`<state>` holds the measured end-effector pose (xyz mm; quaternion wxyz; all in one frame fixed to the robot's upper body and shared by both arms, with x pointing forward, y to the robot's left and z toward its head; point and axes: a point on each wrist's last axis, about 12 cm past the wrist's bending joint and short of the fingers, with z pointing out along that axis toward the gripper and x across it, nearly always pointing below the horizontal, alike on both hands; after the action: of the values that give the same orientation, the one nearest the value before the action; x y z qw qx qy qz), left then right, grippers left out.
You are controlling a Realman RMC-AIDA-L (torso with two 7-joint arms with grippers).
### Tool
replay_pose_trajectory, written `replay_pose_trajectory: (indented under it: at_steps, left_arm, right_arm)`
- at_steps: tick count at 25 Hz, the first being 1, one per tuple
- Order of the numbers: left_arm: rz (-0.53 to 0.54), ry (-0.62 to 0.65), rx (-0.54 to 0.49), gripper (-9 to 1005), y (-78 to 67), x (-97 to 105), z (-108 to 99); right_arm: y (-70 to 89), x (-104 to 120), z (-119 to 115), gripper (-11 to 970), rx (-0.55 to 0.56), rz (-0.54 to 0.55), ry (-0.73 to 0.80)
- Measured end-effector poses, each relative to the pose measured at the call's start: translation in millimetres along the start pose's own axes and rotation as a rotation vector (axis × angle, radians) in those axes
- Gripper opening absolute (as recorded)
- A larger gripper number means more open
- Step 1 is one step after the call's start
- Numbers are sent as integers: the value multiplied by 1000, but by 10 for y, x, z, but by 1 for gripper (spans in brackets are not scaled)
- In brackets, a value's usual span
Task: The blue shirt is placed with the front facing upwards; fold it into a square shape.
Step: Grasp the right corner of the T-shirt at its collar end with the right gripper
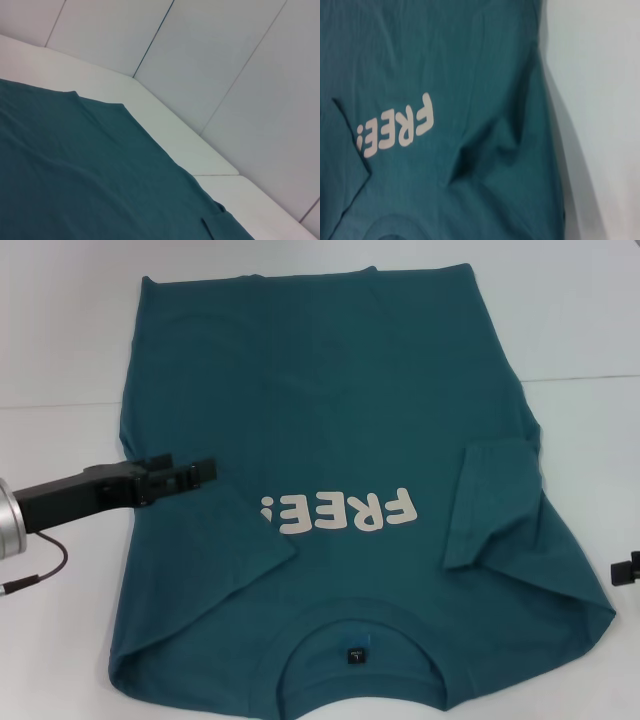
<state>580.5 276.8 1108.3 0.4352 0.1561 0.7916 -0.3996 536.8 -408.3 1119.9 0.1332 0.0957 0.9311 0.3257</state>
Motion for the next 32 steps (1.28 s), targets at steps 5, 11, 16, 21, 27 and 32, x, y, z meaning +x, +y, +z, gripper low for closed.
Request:
replay_pose_trajectory:
  at_steps: [5, 11, 16, 21, 27, 32]
  left_arm:
    - [4, -4, -13, 919, 15, -4, 1]
    - [7, -6, -16, 918, 16, -19, 12]
    - [6, -8, -22, 918, 24, -22, 14]
    - [6, -10, -28, 918, 31, -25, 18]
    - [9, -9, -28, 918, 29, -27, 21]
    - [8, -9, -29, 918, 33, -20, 14]
  right_arm:
    - [41, -42, 118, 919, -7, -2, 18]
    - [22, -43, 225, 919, 9, 4, 17]
    - [1, -22, 284, 916, 7, 20, 20]
    - [8, -17, 311, 905, 5, 21, 18]
    - [6, -12, 354, 884, -6, 35, 12]
    - [27, -29, 392, 866, -13, 38, 7]
